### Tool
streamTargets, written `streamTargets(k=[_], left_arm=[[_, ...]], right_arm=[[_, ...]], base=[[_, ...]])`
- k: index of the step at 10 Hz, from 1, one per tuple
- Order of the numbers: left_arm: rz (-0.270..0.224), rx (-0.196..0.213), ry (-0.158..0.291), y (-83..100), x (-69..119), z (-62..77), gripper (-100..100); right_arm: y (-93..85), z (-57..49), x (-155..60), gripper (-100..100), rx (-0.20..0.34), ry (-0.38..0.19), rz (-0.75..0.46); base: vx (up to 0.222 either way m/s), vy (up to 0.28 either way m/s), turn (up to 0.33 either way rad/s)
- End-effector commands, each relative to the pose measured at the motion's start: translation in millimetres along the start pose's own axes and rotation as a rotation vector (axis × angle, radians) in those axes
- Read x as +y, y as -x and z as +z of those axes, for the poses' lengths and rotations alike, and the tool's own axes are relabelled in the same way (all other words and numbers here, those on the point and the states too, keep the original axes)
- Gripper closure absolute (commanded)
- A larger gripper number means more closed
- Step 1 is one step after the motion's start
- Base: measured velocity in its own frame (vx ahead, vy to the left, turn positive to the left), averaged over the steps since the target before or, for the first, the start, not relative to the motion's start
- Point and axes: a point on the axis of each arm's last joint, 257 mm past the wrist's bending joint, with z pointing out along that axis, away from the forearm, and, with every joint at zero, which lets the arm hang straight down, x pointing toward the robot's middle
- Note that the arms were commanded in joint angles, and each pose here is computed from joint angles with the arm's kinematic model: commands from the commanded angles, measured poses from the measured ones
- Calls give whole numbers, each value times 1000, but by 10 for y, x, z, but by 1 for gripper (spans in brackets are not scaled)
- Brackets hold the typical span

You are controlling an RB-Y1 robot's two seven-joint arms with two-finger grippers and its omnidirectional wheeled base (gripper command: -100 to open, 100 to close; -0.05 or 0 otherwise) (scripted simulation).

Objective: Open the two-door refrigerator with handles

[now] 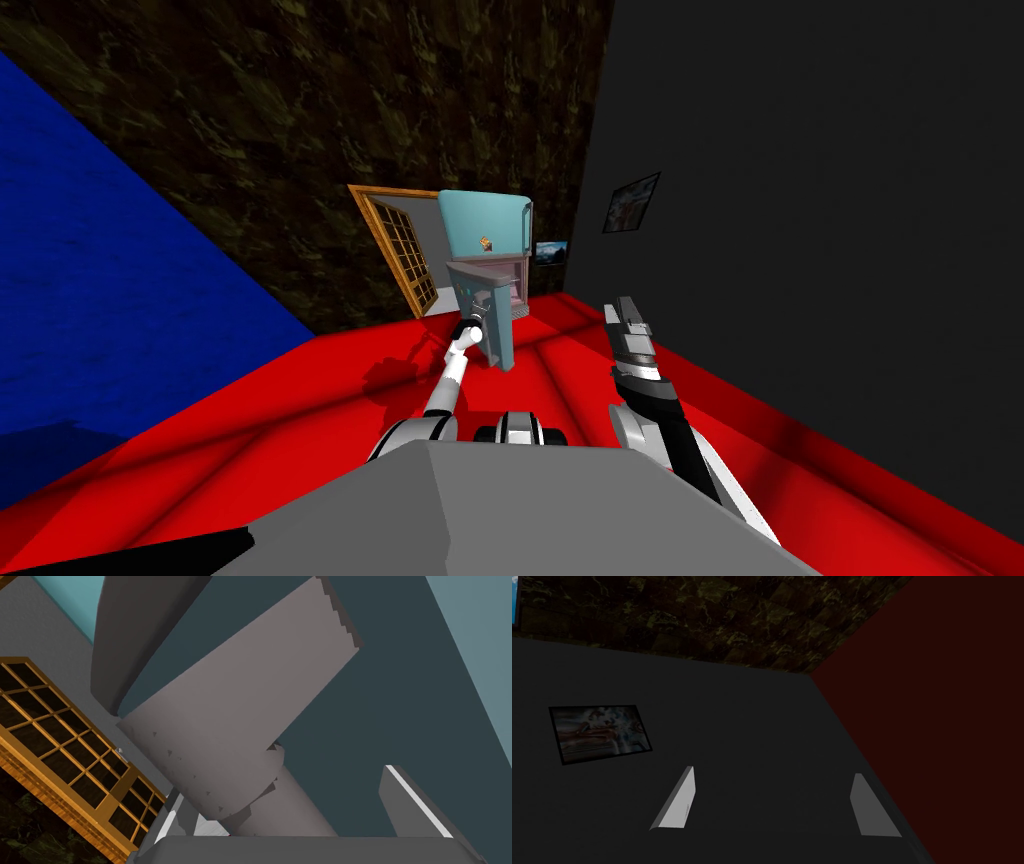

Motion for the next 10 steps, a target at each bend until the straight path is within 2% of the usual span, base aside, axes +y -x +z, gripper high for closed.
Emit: streamTargets(k=[1, 3, 4, 5, 10], left_arm=[[0, 11, 15, -135, -71, 77, -100], [-1, 19, 26, -229, -126, 128, -100], [-1, 16, 24, -188, -88, 103, -100], [-1, 15, 26, -190, -87, 105, 0], [-1, 15, 26, -189, -87, 105, 0]], right_arm=[[0, 0, 0, 0, 0, 0, 0], [0, 0, 0, 0, 0, 0, 0], [0, 0, 0, 0, 0, 0, 0], [0, 0, 0, 0, 0, 0, 0], [0, 0, 0, 0, 0, 0, 0]], base=[[-16, -49, 65], [-17, -36, 53], [-5, -15, 13], [0, 0, 0], [0, 0, 0]])
